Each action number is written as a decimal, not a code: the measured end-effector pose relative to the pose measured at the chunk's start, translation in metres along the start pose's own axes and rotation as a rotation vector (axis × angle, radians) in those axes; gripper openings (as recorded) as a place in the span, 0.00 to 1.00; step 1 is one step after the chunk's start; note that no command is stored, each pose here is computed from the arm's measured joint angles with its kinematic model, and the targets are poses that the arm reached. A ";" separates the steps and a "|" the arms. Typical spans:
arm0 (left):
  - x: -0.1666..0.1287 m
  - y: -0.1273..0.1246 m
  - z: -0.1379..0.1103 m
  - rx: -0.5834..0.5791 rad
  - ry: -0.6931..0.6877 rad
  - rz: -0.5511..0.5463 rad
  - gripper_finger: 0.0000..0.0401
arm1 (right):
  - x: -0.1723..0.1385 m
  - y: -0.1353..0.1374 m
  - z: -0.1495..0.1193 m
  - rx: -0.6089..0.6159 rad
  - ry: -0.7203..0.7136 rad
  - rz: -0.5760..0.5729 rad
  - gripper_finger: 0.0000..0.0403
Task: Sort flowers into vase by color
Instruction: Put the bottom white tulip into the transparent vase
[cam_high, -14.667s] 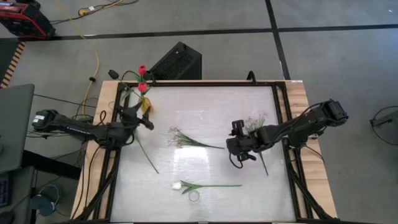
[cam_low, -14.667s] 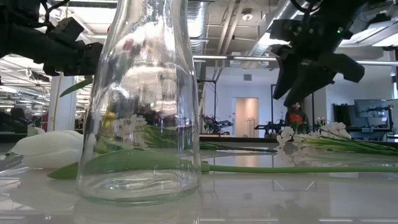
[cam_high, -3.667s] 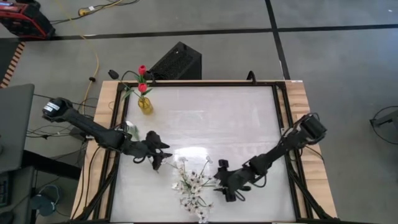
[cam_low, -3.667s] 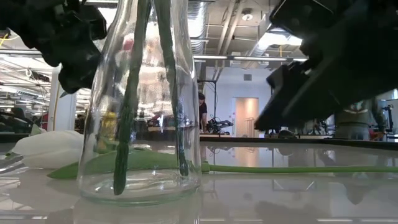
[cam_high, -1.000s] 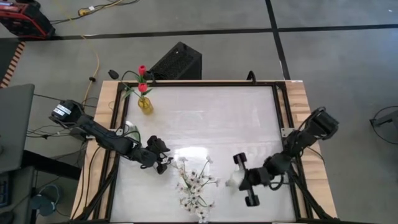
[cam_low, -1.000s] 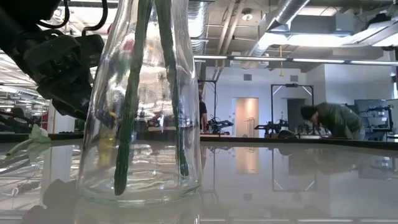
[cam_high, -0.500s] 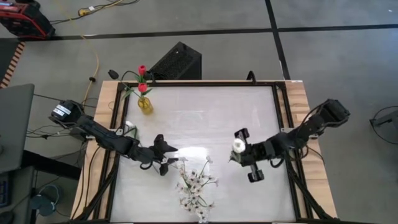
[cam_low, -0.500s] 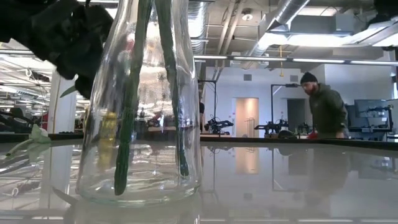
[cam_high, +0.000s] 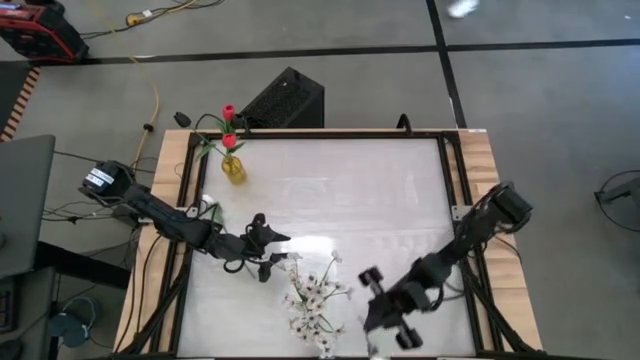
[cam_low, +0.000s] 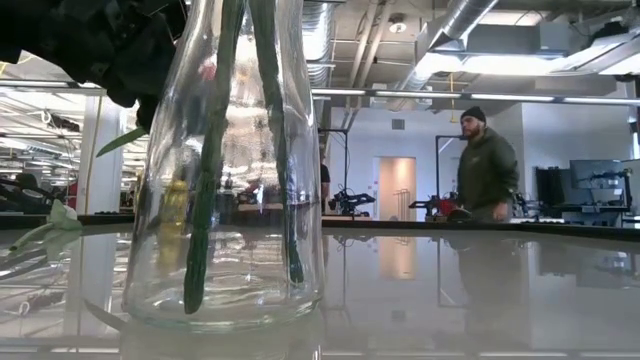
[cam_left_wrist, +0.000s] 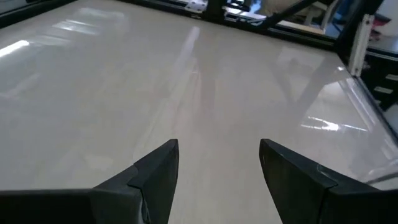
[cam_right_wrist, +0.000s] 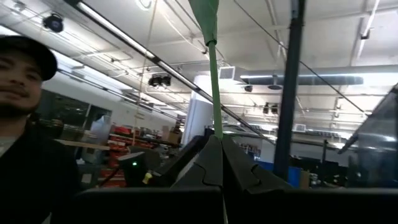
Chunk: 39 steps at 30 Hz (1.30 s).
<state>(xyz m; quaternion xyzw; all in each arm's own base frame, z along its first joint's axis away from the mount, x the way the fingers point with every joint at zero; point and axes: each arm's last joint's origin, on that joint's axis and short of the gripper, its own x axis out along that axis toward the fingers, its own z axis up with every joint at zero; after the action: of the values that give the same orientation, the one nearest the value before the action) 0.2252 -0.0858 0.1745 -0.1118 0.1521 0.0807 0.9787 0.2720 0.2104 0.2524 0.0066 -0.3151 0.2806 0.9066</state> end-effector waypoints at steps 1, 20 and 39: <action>0.000 0.000 0.000 0.000 -0.002 0.007 0.53 | 0.005 0.004 -0.005 -0.004 -0.001 0.008 0.04; 0.000 0.000 0.000 -0.007 0.010 -0.020 0.53 | 0.039 -0.018 -0.054 0.007 -0.002 -0.041 0.04; -0.009 0.002 0.011 0.045 -0.032 -0.022 0.53 | 0.044 -0.040 -0.020 -0.050 0.027 -0.072 0.04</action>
<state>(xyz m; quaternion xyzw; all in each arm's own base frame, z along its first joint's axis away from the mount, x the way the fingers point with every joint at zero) 0.2198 -0.0825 0.1875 -0.0900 0.1368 0.0683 0.9841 0.3318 0.2027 0.2685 -0.0085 -0.3091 0.2400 0.9202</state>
